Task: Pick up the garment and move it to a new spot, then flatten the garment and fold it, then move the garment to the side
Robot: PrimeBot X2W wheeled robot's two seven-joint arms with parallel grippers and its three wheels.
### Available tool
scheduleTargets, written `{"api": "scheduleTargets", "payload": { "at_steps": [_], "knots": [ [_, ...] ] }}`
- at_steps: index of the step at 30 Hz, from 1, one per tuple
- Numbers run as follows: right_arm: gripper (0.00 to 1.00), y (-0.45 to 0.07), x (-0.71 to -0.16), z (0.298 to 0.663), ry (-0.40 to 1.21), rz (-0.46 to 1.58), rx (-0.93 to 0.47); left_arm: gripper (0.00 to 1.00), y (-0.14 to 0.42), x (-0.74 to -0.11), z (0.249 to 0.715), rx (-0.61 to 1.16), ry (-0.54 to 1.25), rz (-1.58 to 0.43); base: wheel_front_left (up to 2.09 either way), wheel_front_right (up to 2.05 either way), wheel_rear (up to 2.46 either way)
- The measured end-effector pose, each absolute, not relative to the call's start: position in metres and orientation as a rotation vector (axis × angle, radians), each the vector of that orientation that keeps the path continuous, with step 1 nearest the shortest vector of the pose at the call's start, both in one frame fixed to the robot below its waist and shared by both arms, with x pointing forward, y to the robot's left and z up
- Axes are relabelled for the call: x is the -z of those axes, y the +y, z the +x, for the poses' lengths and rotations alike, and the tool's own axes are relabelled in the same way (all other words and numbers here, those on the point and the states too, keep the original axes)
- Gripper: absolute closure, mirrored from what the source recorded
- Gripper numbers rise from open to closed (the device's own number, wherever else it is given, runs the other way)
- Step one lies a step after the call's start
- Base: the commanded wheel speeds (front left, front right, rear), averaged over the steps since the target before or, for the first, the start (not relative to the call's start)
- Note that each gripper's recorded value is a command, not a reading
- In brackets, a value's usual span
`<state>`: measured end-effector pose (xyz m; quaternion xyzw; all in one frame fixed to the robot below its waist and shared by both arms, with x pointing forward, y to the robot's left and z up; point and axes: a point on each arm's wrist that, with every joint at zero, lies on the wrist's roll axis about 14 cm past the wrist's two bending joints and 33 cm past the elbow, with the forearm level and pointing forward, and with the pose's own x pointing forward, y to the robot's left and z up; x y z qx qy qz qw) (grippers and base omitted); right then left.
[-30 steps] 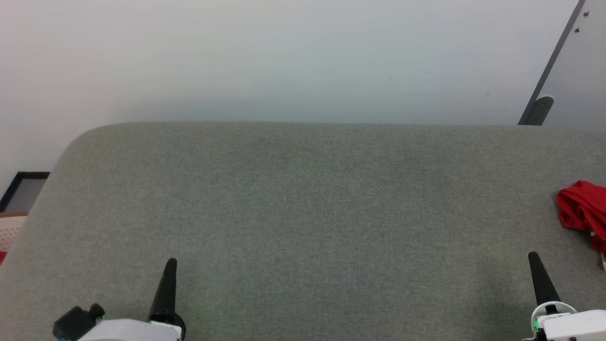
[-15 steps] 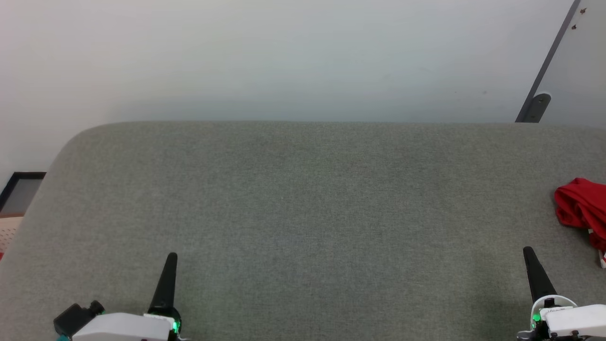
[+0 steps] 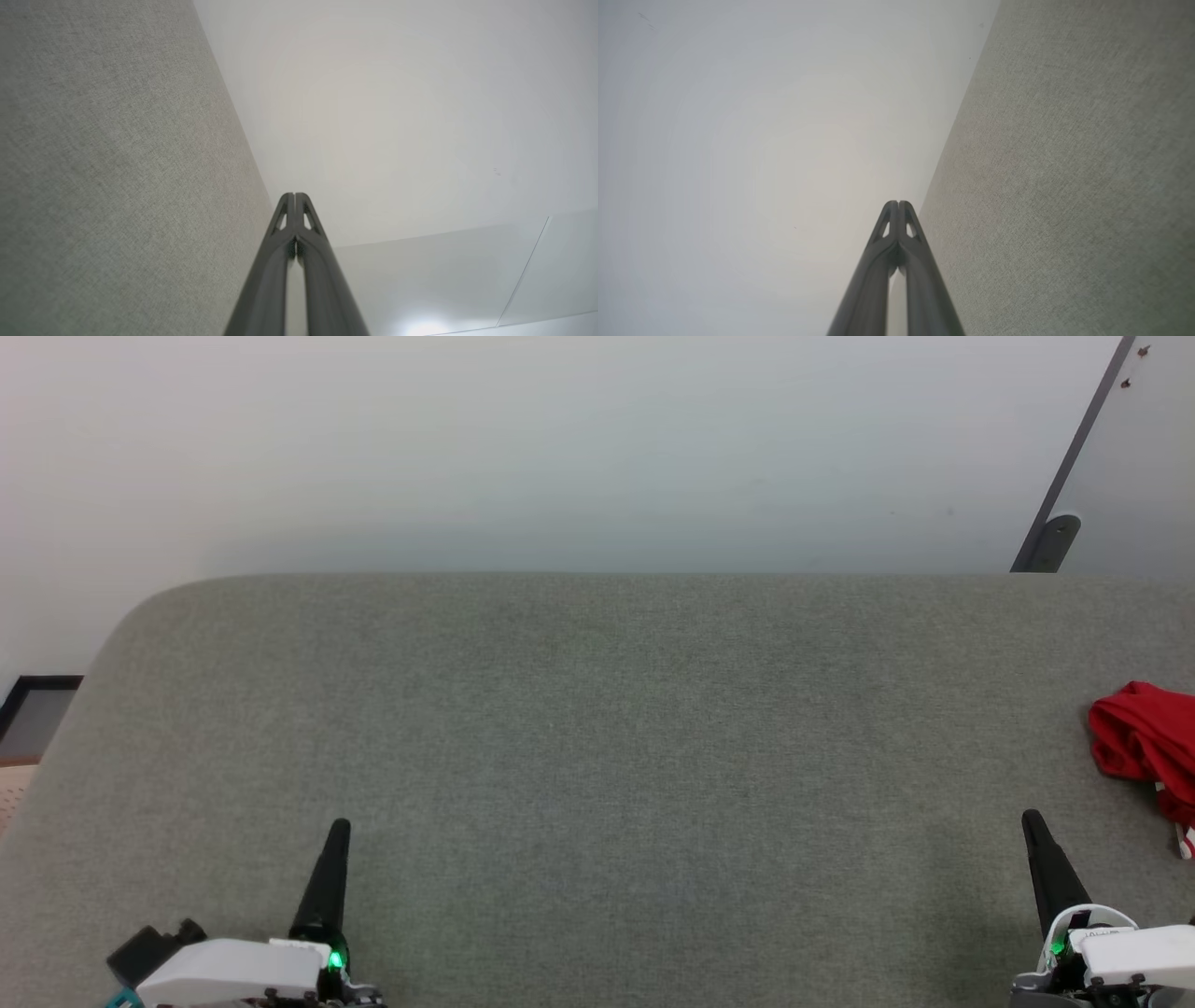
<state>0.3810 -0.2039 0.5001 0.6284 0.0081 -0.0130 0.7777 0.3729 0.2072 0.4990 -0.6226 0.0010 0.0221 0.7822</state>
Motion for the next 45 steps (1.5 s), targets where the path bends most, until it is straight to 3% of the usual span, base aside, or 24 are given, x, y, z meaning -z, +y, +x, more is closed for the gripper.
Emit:
{"api": "scheduleTargets", "payload": {
  "at_steps": [30, 45],
  "knots": [
    [1.0, -0.201, -0.504, 0.387, 0.009, 1.568, 0.008, 1.0, 0.2, -0.505, 0.388, -0.007, 0.009, -1.57, 0.0, 0.0, 0.0],
    [1.0, -0.2, -0.506, 0.389, 0.003, 1.572, 0.003, 1.0, 0.2, -0.505, 0.388, -0.007, 0.008, -1.575, 0.0, 0.0, 0.0]
  ]
}}
